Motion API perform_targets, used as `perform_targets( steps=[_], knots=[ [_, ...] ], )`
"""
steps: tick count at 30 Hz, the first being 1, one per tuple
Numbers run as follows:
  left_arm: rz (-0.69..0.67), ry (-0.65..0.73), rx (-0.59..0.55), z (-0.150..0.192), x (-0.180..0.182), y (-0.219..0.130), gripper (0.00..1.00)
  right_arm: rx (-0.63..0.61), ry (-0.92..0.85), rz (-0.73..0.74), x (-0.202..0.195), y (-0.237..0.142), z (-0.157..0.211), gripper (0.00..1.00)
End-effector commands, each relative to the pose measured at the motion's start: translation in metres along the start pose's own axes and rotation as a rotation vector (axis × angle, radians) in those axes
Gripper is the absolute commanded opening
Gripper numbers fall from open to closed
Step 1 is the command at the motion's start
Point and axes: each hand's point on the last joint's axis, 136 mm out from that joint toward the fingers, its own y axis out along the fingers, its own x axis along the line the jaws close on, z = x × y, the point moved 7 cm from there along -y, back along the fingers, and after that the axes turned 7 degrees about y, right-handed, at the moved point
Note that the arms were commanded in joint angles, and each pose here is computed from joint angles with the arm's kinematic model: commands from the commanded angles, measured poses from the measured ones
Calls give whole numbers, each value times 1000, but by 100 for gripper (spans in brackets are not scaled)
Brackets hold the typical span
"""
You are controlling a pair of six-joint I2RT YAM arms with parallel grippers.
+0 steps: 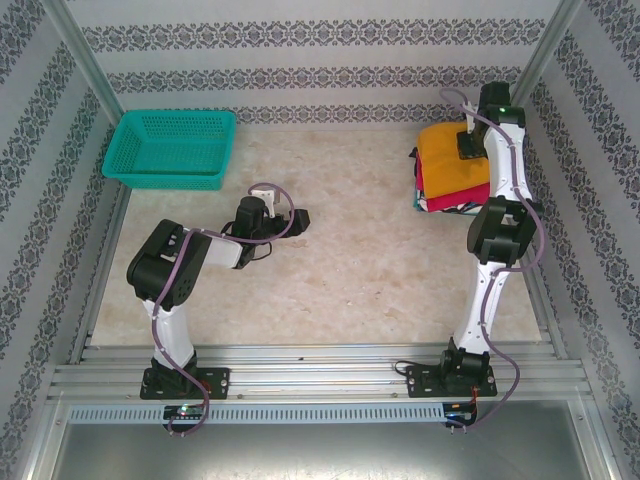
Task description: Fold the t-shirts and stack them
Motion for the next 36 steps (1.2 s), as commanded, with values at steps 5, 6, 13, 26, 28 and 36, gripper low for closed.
perform_targets(
  steps=[5,6,13,26,28,36],
  knots=[
    [51,5,-44,-9,-9,3,100,-159,36,87,-9,-38,-11,85],
    [52,3,-44,-9,-10,3,100,-196,45,96,-8,-45,-11,86],
    [74,-1,-41,-12,-12,8,100,-256,55,-16,33,-32,-5,86],
    [66,-15,-48,-10,-10,6,100,-9,159,-60,39,70,17,98],
    [67,-17,-49,-10,-10,6,100,6,153,-88,42,72,22,98],
    [77,-2,-58,-15,-13,6,100,-199,142,-264,51,-3,3,98]
  ],
)
